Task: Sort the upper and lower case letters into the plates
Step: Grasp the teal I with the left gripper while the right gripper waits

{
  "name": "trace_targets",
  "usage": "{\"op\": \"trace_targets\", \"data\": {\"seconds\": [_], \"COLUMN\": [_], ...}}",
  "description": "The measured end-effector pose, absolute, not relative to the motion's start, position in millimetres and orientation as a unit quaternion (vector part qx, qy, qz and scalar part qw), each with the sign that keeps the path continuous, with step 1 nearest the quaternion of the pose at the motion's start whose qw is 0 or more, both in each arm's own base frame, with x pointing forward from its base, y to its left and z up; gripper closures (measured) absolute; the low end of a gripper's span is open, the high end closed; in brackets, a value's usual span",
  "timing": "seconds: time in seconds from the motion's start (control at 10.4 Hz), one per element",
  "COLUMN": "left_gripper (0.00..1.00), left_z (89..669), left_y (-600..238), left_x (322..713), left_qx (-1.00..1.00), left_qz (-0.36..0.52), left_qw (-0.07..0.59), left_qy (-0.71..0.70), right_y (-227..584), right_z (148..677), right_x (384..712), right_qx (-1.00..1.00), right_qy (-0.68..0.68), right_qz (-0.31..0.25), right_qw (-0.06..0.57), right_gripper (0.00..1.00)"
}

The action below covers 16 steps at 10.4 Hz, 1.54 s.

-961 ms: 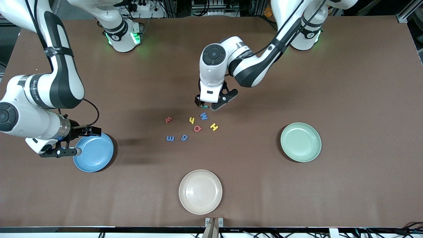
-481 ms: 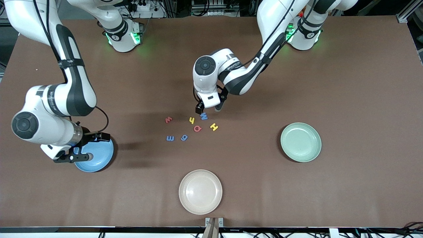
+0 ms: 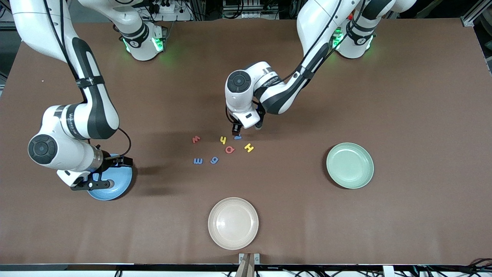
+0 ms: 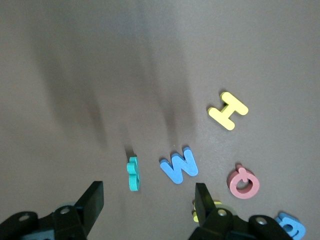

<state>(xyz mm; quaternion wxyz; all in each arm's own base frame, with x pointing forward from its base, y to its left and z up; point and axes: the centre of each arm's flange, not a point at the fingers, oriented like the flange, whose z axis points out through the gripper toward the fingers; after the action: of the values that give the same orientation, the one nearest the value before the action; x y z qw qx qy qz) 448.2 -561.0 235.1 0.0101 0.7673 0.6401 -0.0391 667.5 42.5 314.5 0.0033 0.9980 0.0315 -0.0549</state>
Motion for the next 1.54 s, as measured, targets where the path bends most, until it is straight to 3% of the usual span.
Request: {"op": "trace_targets", "data": {"seconds": [0.38,1.15,1.35,1.44,1.54], "left_gripper": [0.22,0.41,0.67,0.86,0.90], "left_z": [213,185,185,185,185], "left_y": [-569,-578,-579,-579,-579], "left_x": [438,424,422,422,422], "left_qx": [0.768,0.773,0.774,0.777,0.783], "left_qz": [-0.044,-0.050,-0.049,-0.045,-0.036], "left_qw": [0.009,0.008,0.008,0.010,0.011], "left_qy": [0.639,0.632,0.631,0.627,0.621], "right_y": [42,39,39,39,39], "right_z": [313,311,311,311,310], "right_x": [667,666,666,666,665], "right_qx": [0.998,0.998,0.998,0.998,0.998], "right_qy": [0.031,0.029,0.029,0.029,0.029], "right_qz": [-0.054,-0.056,-0.056,-0.056,-0.057], "right_qw": [0.003,0.004,0.004,0.004,0.004], "right_gripper": [0.00,0.00,0.00,0.00,0.00]}}
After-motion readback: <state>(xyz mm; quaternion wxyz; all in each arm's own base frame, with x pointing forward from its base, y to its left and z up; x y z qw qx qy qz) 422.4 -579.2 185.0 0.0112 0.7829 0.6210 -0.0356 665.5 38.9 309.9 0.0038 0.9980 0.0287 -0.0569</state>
